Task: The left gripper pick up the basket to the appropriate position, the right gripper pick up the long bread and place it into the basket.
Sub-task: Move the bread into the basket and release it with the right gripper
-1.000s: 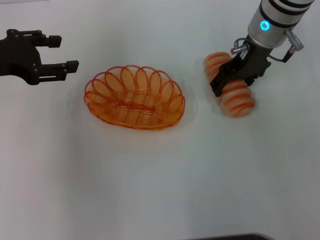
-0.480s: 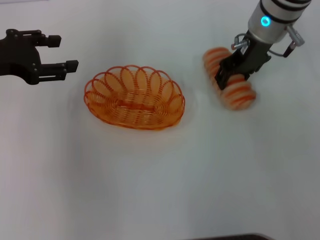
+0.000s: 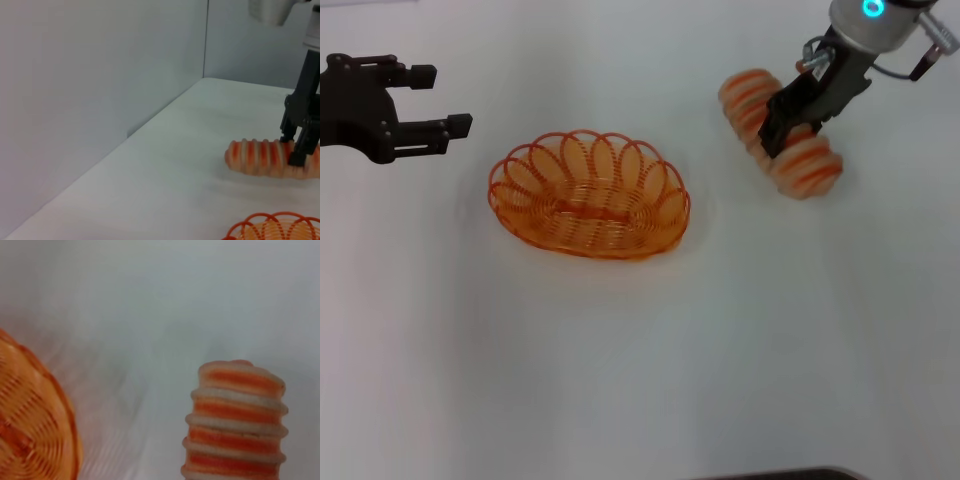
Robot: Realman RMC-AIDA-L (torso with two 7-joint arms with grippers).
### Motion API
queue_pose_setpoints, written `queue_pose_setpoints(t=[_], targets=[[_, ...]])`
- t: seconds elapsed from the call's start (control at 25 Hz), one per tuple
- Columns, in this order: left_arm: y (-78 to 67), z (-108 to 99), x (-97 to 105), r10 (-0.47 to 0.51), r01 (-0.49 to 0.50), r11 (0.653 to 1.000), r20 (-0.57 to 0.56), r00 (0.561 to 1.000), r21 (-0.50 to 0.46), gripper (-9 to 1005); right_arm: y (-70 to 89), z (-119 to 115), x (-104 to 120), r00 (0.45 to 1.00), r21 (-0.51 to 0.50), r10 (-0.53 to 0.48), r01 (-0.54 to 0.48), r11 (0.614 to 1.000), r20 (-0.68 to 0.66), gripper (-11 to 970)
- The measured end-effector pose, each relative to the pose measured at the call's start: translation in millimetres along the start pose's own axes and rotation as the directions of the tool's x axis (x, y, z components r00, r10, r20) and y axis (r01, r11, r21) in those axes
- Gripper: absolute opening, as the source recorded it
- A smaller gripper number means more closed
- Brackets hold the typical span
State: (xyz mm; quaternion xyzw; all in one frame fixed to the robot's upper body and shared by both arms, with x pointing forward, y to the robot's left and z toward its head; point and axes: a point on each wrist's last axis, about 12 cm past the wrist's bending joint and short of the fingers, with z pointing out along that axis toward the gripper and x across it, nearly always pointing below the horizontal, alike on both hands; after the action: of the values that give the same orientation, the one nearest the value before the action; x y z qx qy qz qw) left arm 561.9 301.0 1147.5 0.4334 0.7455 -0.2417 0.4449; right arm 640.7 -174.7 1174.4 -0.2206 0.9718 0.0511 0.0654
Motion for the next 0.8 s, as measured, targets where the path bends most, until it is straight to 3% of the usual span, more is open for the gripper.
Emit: queue_pose_setpoints(t=[0.2, 0.44, 0.8], targets=[[0.4, 1, 1, -0.007, 0.007, 1.0, 0.009, 1.0, -0.003, 702, 6.3, -16, -6, 0.99, 0.01, -0.143, 0.143, 0.99, 0.003, 507], [0.8, 3, 3, -0.023, 0.023, 1.0, 0.012, 1.0, -0.011, 702, 20.0, -34, -24, 0.948, 0.06, -0.316, 0.314, 0.948, 0.031, 477], [-0.5, 6, 4, -0.041, 0.042, 0.999, 0.033, 0.999, -0.013, 703, 80.3, -46, -42, 0.82, 0.029, -0.571, 0.57, 0.821, 0.04, 429]])
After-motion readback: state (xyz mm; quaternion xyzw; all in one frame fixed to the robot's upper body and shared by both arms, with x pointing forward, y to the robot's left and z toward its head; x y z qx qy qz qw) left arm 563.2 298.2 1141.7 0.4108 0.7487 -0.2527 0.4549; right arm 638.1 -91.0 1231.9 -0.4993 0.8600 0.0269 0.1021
